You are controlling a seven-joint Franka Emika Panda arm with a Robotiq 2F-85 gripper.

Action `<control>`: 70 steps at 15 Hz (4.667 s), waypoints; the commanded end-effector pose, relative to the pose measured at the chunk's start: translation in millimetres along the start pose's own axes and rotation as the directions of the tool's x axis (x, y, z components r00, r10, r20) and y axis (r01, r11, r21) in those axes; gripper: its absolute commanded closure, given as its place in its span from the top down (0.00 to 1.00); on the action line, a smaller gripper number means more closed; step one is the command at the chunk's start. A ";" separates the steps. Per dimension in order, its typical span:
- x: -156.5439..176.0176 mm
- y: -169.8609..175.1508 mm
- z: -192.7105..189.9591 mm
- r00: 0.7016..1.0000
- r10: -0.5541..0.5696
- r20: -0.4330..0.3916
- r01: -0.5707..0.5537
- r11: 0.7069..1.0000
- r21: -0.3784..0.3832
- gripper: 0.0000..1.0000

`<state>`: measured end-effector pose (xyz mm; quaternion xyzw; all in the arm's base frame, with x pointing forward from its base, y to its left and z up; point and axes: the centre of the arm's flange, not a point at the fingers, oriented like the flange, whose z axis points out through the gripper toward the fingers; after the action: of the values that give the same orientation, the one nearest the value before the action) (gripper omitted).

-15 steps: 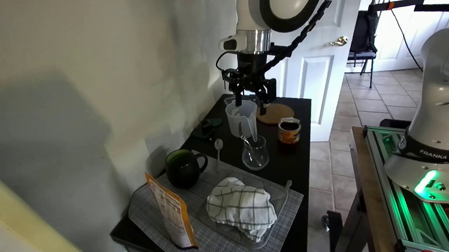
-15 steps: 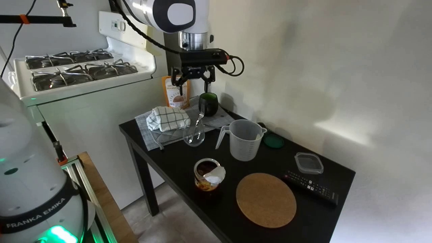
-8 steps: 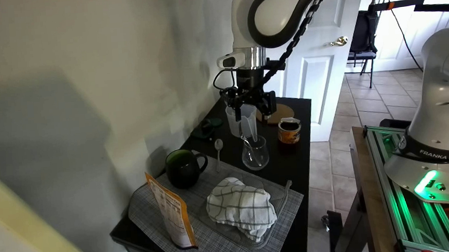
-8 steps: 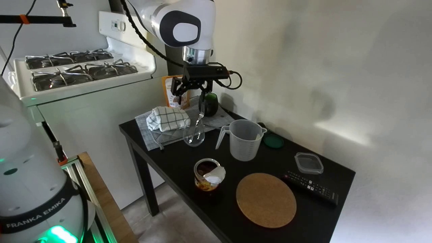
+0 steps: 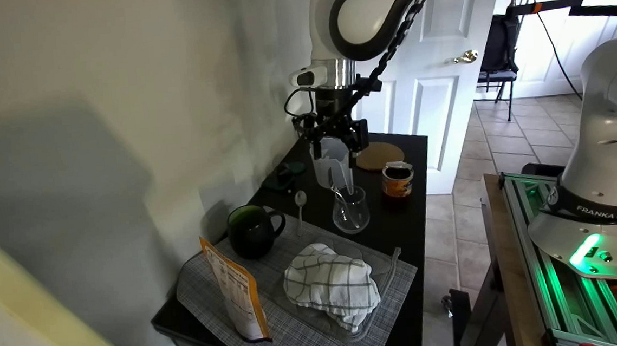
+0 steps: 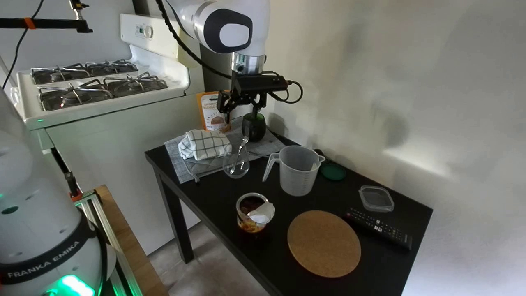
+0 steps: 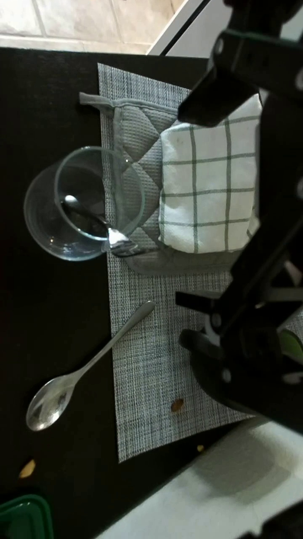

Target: Remove the fork from the glass cup and put it in the plastic jar

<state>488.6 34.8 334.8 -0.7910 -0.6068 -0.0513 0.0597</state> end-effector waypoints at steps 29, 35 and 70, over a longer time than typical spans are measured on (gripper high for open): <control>23.3 -17.9 -27.9 0.979 0.067 0.191 -0.059 0.997 -0.046 0.01; 15.5 -36.3 -78.1 0.974 0.160 0.158 -0.132 0.976 -0.174 0.01; -191.2 98.1 -82.6 0.162 0.967 -0.198 -0.970 0.119 -0.211 0.01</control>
<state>512.3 -182.5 402.4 -0.9924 0.0391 -0.1136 -0.0277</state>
